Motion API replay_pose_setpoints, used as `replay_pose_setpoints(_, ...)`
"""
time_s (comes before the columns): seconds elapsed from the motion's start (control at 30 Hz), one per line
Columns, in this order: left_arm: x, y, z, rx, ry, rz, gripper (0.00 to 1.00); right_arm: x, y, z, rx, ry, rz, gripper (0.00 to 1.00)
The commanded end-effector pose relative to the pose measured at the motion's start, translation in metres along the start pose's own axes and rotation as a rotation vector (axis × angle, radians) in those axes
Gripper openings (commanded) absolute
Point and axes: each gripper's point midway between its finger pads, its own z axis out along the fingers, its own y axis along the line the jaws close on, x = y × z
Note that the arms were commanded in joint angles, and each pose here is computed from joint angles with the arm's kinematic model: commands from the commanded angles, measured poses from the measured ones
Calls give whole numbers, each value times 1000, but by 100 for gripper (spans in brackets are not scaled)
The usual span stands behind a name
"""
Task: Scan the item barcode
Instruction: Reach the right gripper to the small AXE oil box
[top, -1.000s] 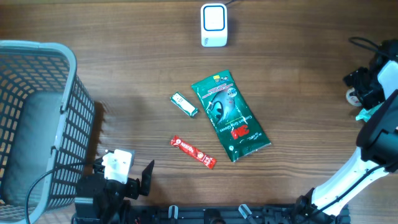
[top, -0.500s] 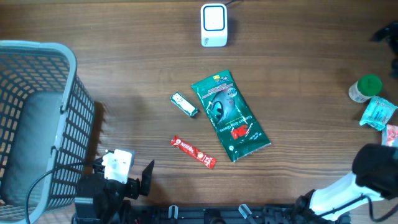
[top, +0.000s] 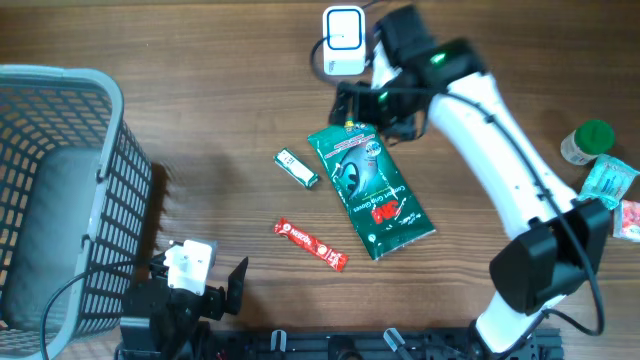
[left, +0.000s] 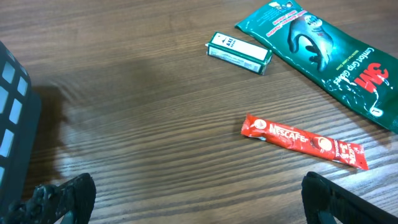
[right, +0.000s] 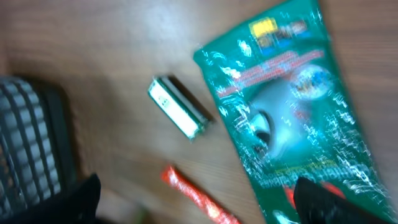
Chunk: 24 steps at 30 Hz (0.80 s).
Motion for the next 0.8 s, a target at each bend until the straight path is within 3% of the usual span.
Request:
replay_pose_setpoints(0.0, -1, -1, 0, 5, -8, -6, 100, 42, 10, 55, 12, 66, -34, 100)
replay_pose_setpoints(0.17, -1, -1, 0, 5, -8, -6, 100, 77, 31, 94, -32, 75, -201, 100)
replay_pose_setpoints(0.33, -1, -1, 0, 5, -9, -6, 100, 62, 44, 98, 14, -61, -271, 99)
replay_pose_setpoints(0.57, -1, -1, 0, 5, -8, -6, 100, 12, 46, 102, 94, -308, -282, 21)
replay_pose_setpoints(0.67, -1, -1, 0, 5, -8, -6, 100, -2, 42, 129, 94, -355, -195, 6)
replay_pose_setpoints(0.77, -1, -1, 0, 5, -9, -6, 100, -8, 39, 160, 85, -366, -198, 5)
